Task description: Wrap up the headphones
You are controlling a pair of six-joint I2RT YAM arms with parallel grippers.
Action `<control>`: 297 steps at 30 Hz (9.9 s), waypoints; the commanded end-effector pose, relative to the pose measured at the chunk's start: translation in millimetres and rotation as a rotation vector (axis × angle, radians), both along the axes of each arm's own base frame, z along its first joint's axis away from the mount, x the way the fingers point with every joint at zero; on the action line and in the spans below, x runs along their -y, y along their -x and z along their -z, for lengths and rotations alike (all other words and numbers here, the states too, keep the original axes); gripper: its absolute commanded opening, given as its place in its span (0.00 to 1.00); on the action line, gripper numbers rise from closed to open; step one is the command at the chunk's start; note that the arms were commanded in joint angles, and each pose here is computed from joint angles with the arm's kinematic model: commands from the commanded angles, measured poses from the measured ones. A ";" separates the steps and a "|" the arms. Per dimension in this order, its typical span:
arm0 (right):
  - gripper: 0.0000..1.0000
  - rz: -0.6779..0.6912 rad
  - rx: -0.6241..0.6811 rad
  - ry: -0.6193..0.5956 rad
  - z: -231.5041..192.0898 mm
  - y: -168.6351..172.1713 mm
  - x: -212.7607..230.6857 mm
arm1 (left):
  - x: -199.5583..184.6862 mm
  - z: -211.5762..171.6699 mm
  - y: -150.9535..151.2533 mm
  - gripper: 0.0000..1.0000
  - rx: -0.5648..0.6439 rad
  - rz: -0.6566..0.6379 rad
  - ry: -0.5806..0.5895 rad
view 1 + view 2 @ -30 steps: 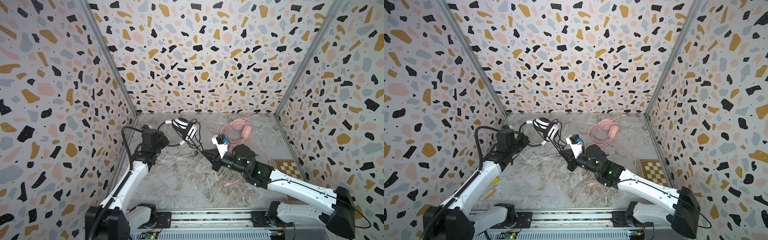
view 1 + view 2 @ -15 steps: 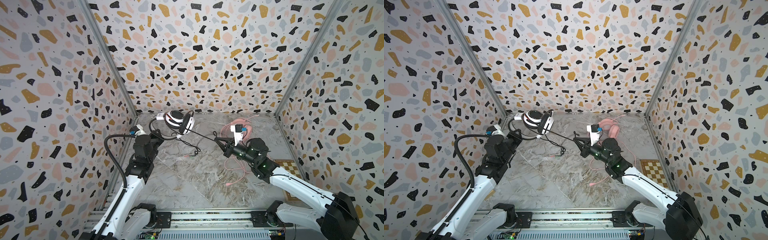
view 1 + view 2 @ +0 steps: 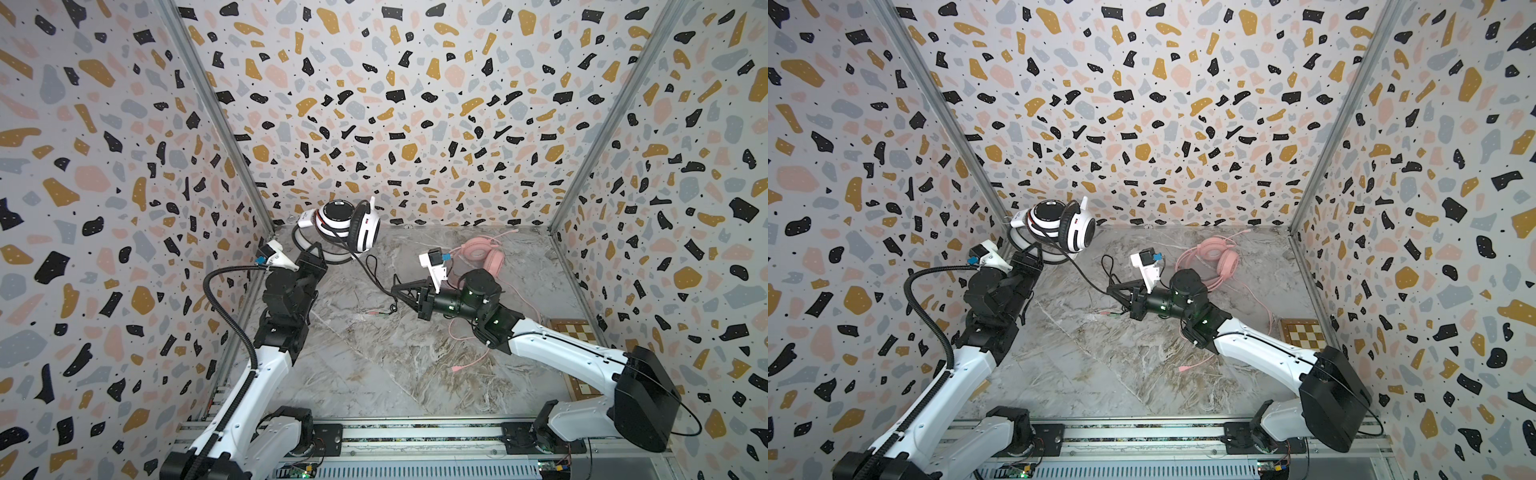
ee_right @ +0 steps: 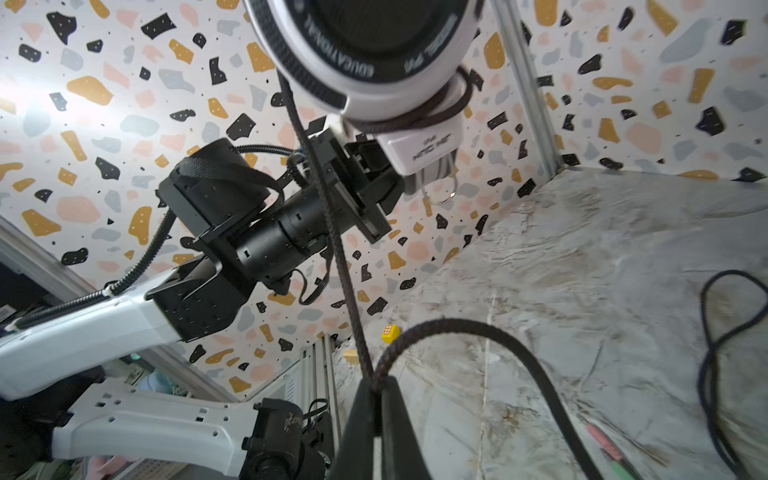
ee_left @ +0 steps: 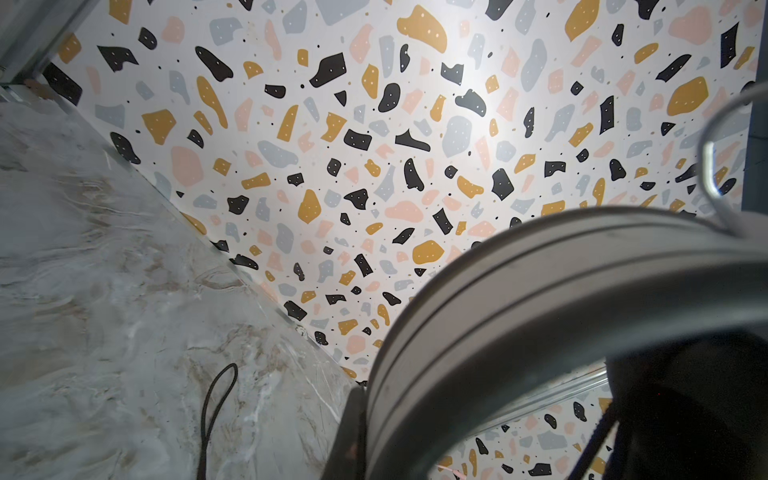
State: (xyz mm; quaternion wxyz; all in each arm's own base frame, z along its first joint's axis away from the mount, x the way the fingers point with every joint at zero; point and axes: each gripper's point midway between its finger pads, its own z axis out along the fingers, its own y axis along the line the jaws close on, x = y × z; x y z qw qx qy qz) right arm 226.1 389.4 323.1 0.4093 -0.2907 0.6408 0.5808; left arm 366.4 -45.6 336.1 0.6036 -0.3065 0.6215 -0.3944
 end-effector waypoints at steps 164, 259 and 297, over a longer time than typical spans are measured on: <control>0.00 0.105 -0.025 0.227 -38.5 -129.2 77.1 | 49.8 -55.0 1.1 0.00 0.024 0.229 -0.330; 0.00 0.273 0.279 -0.154 -157.0 -26.8 76.7 | 113.7 170.3 -19.4 0.00 -0.585 0.315 -0.527; 0.00 0.248 0.442 -0.183 -232.5 -181.4 29.1 | 172.5 186.2 81.2 0.00 -0.460 0.574 -0.736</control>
